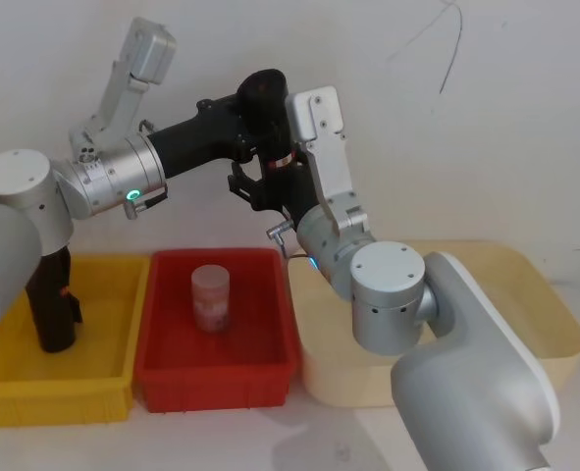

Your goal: Pick up the garbage bag with the one hand and transfer it to the other hand.

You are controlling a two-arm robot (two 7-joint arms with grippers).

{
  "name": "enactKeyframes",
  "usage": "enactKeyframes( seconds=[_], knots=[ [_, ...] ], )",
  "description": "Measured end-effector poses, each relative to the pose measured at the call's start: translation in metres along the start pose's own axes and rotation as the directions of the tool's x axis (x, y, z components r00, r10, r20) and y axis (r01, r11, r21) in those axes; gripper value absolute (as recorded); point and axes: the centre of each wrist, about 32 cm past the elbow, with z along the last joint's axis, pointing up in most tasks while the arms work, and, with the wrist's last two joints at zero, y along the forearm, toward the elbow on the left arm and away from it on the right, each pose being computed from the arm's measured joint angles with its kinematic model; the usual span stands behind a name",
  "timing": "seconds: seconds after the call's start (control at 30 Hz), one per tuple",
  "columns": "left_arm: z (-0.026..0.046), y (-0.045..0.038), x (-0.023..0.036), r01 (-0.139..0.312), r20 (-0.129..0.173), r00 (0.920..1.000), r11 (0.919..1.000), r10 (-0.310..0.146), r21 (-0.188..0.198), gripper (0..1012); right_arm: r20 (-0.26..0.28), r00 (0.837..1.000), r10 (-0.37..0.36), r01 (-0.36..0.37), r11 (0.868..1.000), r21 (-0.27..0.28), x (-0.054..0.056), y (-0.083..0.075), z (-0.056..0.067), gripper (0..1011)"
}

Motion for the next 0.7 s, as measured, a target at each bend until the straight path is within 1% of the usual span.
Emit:
enactKeyframes(
  seconds=[0.03,0.1,0.13,0.17,0.27,0.33,0.37,0.4,0.47,0.5,0.63,0.7],
  knots=[
    [0.0,0.0,0.0,0.0,0.0,1.0,1.0,0.0,0.0,513,0.0,1.0,-0.001,0.001,1.0,0.0,-0.0006,0.0013,0.0004,955],
    [0.0,0.0,0.0,0.0,0.0,1.0,1.0,0.0,0.0,513,0.0,1.0,-0.003,0.003,1.0,0.0,-0.0011,0.0026,0.0004,900],
    [0.0,0.0,0.0,0.0,0.0,1.0,1.0,0.0,0.0,513,0.0,1.0,-0.003,0.003,1.0,-0.001,-0.0015,0.0038,0.0005,900],
    [0.0,0.0,0.0,0.0,0.0,1.0,1.0,0.0,0.0,513,0.0,1.0,-0.004,0.004,1.0,-0.001,-0.0018,0.0043,0.0005,852],
    [0.0,0.0,0.0,0.0,0.0,1.0,1.0,0.0,0.0,513,0.001,1.0,-0.004,0.004,1.0,-0.001,-0.0023,0.0056,0.0008,792],
    [0.0,0.0,0.0,0.0,0.0,1.0,1.0,0.0,0.0,513,0.001,1.0,-0.006,0.006,1.0,-0.002,-0.0028,0.0068,0.001,712],
    [0.0,0.0,0.0,0.0,0.0,1.0,1.0,0.0,0.0,513,0.001,1.0,-0.006,0.006,1.0,-0.002,-0.0028,0.0068,0.001,712],
    [0.0,0.0,0.0,0.0,0.0,1.0,1.0,0.0,0.0,513,0.001,1.0,-0.007,0.007,1.0,-0.002,-0.0031,0.0074,0.0011,659],
    [0.0,0.0,0.0,0.0,0.0,1.0,1.0,0.0,0.0,513,0.001,1.0,-0.007,0.007,1.0,-0.002,-0.0034,0.0081,0.0012,601],
    [0.0,0.0,0.0,0.0,0.0,1.0,1.0,0.0,0.0,513,0.001,1.0,-0.007,0.007,1.0,-0.002,-0.0034,0.0081,0.0012,553],
    [0.0,0.0,0.0,0.0,0.0,1.0,1.0,0.0,0.0,513,0.001,1.0,-0.008,0.008,1.0,-0.002,-0.0039,0.0092,0.0012,501],
    [0.0,0.0,0.0,0.0,0.0,1.0,1.0,0.0,0.0,513,0.001,1.0,-0.008,0.008,1.0,-0.002,-0.0041,0.0097,0.0013,501]
  ],
)
